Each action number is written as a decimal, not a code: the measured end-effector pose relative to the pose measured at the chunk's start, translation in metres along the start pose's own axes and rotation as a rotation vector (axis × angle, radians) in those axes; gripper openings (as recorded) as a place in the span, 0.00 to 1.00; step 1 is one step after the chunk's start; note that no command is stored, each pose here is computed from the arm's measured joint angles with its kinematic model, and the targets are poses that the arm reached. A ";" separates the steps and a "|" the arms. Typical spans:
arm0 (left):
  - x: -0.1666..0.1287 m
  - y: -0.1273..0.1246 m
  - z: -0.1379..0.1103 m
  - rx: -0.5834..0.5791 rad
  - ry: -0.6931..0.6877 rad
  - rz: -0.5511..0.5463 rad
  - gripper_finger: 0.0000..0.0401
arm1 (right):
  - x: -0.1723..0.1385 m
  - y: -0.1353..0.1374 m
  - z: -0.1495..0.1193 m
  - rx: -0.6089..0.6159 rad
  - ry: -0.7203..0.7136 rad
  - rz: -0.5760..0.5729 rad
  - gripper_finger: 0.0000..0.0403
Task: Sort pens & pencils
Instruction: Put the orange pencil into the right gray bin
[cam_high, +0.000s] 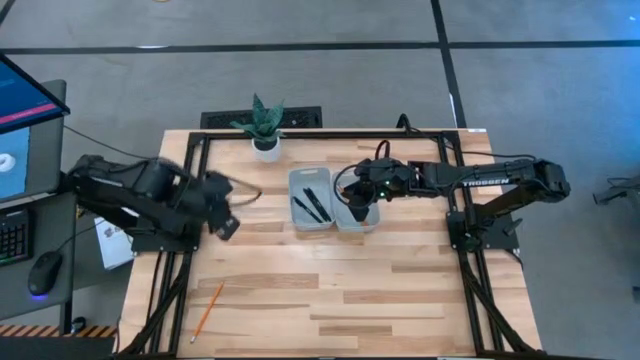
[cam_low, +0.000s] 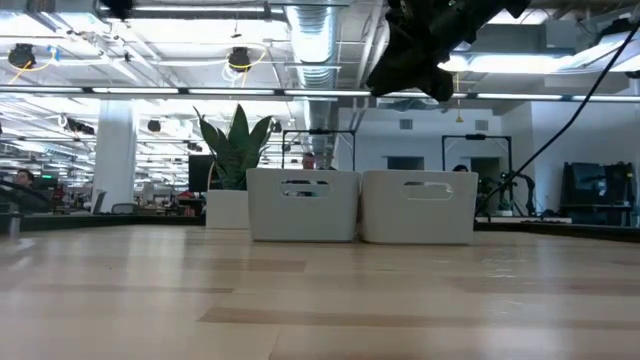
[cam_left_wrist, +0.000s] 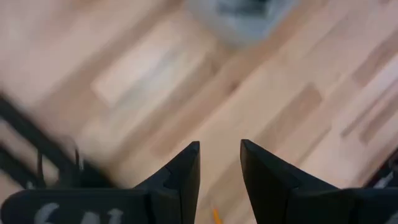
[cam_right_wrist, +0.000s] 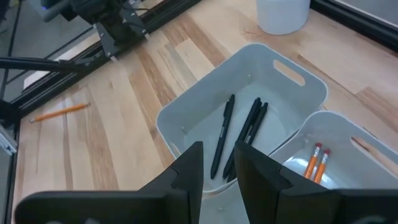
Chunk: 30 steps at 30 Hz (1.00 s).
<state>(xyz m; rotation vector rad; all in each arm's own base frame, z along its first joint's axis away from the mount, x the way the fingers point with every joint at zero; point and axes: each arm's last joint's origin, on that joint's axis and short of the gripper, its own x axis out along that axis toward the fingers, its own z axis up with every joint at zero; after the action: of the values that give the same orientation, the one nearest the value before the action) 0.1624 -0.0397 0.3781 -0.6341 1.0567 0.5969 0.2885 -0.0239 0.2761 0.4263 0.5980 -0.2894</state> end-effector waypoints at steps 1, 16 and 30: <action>0.001 -0.001 -0.006 -0.009 0.022 0.006 0.26 | 0.000 0.000 0.000 0.000 -0.001 0.000 0.28; 0.033 -0.017 -0.105 -0.074 0.145 0.031 0.38 | 0.000 0.003 0.006 0.091 -0.063 0.034 0.28; 0.090 -0.018 -0.168 -0.379 0.258 -0.087 0.51 | -0.001 0.007 0.004 0.085 -0.057 0.045 0.28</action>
<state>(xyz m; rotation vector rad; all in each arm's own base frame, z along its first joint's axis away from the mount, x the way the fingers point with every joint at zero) 0.1092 -0.1608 0.2396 -1.1067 1.1577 0.6572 0.2927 -0.0197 0.2817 0.5113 0.5212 -0.2833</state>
